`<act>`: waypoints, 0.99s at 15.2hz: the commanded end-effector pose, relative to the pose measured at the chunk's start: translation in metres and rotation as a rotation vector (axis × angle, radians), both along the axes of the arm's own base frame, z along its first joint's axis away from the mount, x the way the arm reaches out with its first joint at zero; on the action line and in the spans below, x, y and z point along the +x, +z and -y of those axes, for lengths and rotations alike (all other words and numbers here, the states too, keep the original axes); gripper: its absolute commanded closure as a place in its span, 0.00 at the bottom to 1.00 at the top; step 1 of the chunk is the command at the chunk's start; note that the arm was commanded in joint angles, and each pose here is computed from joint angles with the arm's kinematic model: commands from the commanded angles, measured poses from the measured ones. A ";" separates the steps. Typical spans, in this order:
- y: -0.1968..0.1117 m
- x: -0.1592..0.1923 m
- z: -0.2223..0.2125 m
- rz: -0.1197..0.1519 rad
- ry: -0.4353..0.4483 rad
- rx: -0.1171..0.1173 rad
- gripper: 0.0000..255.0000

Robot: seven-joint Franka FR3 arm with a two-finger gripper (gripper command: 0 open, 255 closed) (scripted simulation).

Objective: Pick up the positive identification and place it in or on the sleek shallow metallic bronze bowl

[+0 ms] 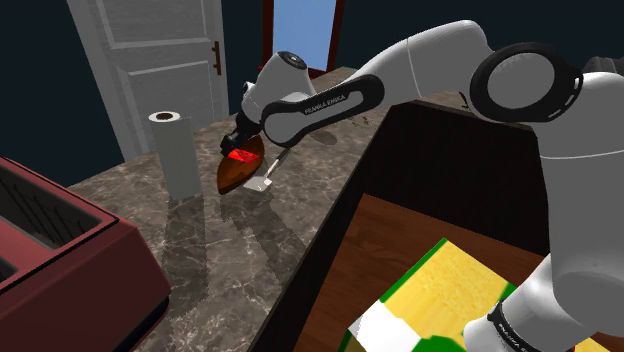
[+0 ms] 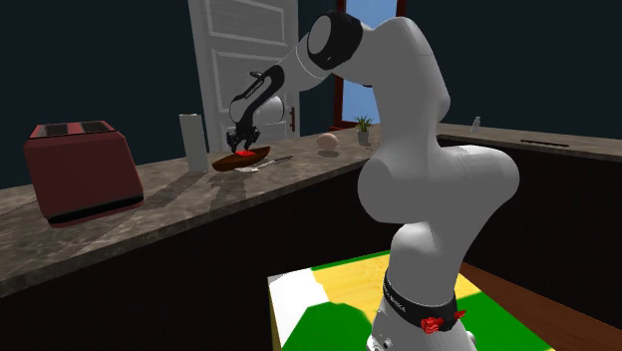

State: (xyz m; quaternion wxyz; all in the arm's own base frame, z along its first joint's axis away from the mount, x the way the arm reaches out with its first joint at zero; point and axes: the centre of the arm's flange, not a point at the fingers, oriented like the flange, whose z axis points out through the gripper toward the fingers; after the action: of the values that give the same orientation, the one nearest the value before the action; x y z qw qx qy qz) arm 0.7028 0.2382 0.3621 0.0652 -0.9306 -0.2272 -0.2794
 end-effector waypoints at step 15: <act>0.032 -0.019 0.010 0.001 0.000 0.000 0.00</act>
State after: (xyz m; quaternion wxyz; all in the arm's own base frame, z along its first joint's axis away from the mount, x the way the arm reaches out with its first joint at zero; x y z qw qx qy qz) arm 0.6896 0.2298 0.3836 0.0655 -0.9305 -0.2270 -0.2798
